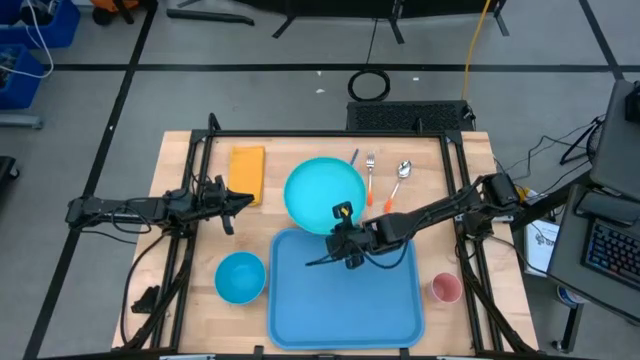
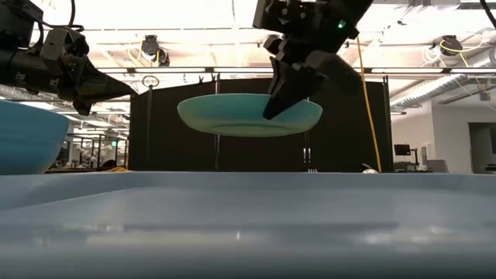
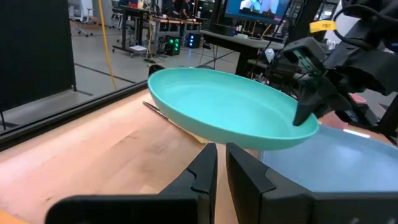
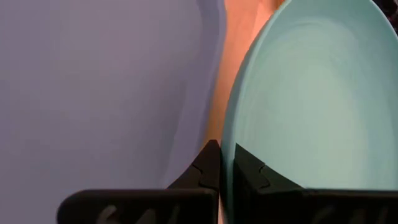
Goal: Set up tray
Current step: Put the green plate on the blue serving tray
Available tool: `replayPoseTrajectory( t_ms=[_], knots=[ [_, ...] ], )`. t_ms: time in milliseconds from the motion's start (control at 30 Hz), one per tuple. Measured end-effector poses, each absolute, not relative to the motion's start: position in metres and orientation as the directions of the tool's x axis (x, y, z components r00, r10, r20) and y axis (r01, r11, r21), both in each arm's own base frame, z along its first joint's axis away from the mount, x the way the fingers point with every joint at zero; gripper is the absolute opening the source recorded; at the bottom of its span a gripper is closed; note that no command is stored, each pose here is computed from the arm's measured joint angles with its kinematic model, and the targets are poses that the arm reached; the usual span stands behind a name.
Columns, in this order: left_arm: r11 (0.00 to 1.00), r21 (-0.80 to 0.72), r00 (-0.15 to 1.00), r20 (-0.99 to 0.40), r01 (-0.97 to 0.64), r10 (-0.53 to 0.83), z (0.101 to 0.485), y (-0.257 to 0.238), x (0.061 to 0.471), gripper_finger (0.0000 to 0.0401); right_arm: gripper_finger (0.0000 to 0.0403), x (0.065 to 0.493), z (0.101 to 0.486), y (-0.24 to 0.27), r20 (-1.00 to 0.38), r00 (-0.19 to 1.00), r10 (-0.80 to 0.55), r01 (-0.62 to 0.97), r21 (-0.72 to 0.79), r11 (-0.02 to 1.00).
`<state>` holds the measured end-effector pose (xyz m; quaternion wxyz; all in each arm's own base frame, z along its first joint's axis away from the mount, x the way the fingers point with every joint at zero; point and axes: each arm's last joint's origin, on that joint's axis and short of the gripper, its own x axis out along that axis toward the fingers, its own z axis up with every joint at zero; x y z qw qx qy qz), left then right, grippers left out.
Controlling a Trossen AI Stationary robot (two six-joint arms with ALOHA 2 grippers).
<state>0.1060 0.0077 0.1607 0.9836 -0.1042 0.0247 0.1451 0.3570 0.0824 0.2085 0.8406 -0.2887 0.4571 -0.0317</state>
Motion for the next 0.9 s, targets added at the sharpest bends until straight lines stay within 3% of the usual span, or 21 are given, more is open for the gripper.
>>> replayPoseTrajectory(
  t_ms=[900],
  knots=[
    [0.936, -0.200, 0.957, -0.079, -0.290, 0.279, 0.161, 0.008, 0.106, 0.0037, 0.0000, 0.330, 0.206, 0.151, -0.770, 0.604, -0.203, -0.245, -0.423, 0.872]
  ],
)
